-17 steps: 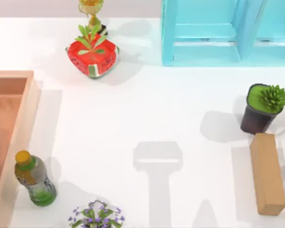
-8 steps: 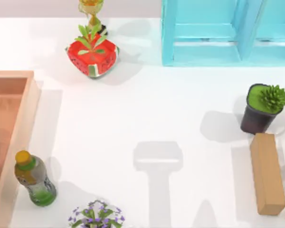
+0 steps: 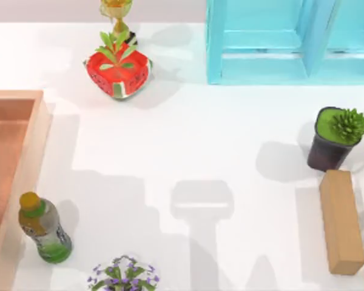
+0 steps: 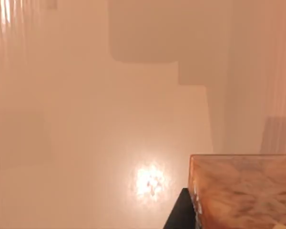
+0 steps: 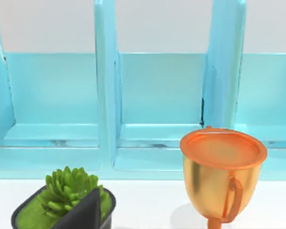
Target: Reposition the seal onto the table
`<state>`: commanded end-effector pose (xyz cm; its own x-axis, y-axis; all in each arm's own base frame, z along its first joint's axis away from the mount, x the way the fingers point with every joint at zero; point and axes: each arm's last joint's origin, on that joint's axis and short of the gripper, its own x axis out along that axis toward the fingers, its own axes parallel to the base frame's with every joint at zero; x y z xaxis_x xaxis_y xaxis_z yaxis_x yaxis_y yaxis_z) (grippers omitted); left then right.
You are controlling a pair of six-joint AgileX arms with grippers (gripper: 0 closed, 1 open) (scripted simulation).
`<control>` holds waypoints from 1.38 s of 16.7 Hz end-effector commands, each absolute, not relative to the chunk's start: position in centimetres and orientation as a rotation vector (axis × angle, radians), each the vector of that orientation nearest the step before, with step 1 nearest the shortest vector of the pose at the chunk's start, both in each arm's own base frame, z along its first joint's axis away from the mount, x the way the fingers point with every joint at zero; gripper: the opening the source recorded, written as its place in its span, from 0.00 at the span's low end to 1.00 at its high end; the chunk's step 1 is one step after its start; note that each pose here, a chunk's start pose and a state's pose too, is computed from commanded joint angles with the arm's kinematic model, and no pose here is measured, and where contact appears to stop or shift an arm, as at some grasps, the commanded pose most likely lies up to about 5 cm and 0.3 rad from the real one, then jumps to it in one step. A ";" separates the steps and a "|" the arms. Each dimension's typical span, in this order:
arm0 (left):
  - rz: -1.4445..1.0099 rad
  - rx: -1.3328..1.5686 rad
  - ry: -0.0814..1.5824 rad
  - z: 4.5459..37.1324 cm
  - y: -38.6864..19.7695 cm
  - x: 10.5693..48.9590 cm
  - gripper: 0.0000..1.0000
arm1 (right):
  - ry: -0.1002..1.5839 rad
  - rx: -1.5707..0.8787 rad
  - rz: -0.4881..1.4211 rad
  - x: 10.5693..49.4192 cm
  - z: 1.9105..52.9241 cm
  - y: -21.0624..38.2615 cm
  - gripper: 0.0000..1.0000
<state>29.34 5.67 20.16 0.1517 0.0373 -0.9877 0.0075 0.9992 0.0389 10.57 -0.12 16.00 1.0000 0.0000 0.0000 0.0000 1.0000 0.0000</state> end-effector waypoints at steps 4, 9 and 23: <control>0.000 0.018 1.355 26.8 -0.6 29.0 0.00 | 0.000 0.000 0.000 10.6 16.0 -0.1 1.00; -0.017 0.008 1.512 28.6 -4.7 27.1 0.00 | 0.000 0.000 0.000 10.6 16.0 -0.1 1.00; -0.014 0.018 1.563 25.0 -12.6 32.5 0.00 | 0.000 0.000 0.000 10.6 16.0 -0.1 1.00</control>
<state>32.48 -12.60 24.99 0.0081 0.0025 -1.0000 0.0198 0.9998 0.0026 10.57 -0.12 16.00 1.0000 0.0000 0.0000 0.0000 1.0000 0.0000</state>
